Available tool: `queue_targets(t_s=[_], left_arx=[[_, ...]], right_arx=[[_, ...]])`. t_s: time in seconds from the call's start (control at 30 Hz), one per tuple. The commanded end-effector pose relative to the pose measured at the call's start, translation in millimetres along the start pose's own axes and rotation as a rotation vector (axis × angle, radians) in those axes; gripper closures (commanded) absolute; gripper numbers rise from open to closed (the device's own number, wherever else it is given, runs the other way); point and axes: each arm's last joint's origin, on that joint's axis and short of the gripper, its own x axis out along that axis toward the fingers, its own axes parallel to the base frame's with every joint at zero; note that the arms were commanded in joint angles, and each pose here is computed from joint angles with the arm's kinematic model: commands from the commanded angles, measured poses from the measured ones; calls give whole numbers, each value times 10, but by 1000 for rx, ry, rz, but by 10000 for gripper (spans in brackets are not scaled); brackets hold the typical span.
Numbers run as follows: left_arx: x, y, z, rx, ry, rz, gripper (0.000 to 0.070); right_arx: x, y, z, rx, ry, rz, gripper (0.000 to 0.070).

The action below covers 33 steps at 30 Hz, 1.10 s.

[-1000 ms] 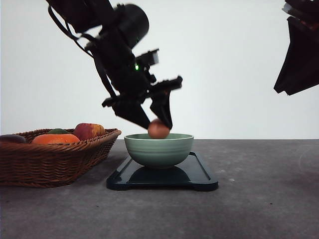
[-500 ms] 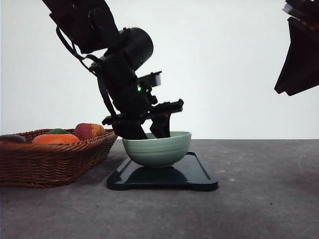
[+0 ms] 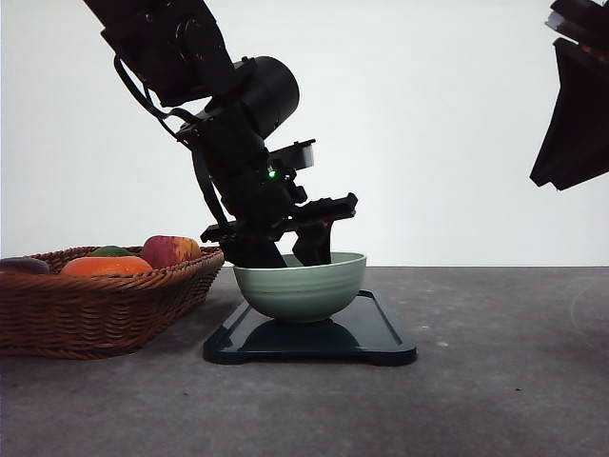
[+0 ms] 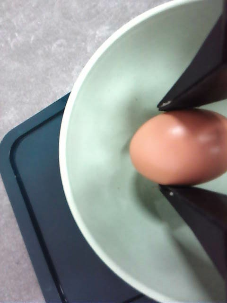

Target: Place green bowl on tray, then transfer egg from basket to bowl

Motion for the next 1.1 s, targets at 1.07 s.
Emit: queue_targets(t_s=[1.07], left_arx=[[-1343,-150,409,-39,44,48,307]], right_arx=[[5,8,4,7,4,3,565]])
